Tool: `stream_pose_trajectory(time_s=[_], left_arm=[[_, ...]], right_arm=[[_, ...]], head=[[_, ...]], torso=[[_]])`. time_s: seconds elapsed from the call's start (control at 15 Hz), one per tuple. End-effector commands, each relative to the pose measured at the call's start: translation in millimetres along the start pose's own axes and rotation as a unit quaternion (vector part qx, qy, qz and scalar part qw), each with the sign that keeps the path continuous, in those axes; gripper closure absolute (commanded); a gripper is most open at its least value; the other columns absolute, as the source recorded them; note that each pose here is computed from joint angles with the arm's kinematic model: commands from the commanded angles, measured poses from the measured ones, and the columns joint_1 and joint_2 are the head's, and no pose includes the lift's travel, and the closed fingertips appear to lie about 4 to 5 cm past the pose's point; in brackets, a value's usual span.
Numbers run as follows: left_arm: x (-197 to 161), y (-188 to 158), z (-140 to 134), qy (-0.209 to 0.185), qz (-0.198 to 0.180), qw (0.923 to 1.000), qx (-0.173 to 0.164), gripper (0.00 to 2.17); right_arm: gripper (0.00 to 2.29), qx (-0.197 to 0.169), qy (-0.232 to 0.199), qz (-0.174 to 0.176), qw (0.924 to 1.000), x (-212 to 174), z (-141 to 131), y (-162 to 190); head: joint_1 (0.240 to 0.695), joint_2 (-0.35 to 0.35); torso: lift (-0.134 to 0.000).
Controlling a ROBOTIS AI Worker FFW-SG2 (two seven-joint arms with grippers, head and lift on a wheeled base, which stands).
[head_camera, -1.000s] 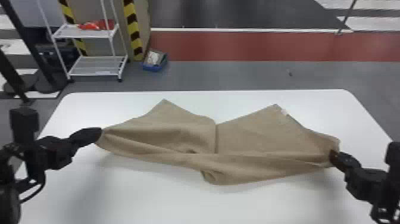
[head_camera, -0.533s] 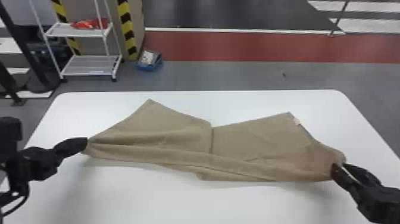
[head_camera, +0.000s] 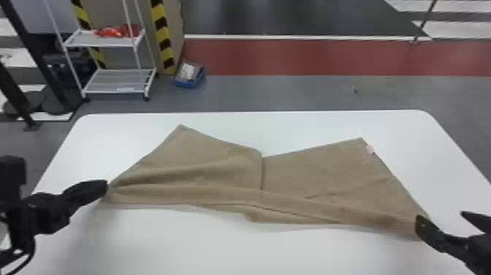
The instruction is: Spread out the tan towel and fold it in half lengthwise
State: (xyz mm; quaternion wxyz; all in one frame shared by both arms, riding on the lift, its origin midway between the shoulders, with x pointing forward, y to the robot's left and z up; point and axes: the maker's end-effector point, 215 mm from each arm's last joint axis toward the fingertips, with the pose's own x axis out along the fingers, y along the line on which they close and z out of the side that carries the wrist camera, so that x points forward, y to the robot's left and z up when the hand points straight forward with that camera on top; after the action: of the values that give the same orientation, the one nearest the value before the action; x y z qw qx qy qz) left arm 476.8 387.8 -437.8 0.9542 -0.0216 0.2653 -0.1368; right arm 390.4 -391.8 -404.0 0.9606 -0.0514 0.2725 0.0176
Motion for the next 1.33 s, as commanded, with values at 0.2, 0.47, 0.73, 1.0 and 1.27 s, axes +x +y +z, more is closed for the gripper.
stream_pose_trajectory(time_s=[0.2, 0.47, 0.73, 1.0, 1.27], left_arm=[[-10.3, 9.2, 5.8, -0.021, 0.027, 0.9994, -0.003, 0.06], [-27.7, 23.7, 6.5, -0.036, 0.047, 0.9982, 0.004, 0.07], [-28.5, 23.7, -2.8, -0.031, 0.052, 0.9982, 0.000, 0.08], [-29.6, 23.6, -2.9, -0.033, 0.050, 0.9982, 0.000, 0.08], [-39.5, 27.9, -3.7, -0.041, 0.055, 0.9977, -0.001, 0.08]], right_arm=[[0.10, -0.168, 0.050, -0.033, 0.9839, -10.5, 23.6, -36.9], [0.18, -0.292, 0.084, -0.014, 0.9526, -38.1, 41.3, -52.9], [0.19, -0.392, 0.148, 0.009, 0.9079, -38.4, 13.4, -51.2], [0.27, -0.427, 0.194, 0.042, 0.8822, -15.4, -16.8, -38.8], [0.48, -0.442, 0.216, 0.091, 0.8657, 9.1, -30.3, -6.6]], head=[[0.695, -0.016], [0.695, -0.025], [0.695, -0.016], [0.695, -0.029], [0.695, -0.007]], torso=[[-0.125], [-0.125], [-0.125], [-0.125], [-0.125]])
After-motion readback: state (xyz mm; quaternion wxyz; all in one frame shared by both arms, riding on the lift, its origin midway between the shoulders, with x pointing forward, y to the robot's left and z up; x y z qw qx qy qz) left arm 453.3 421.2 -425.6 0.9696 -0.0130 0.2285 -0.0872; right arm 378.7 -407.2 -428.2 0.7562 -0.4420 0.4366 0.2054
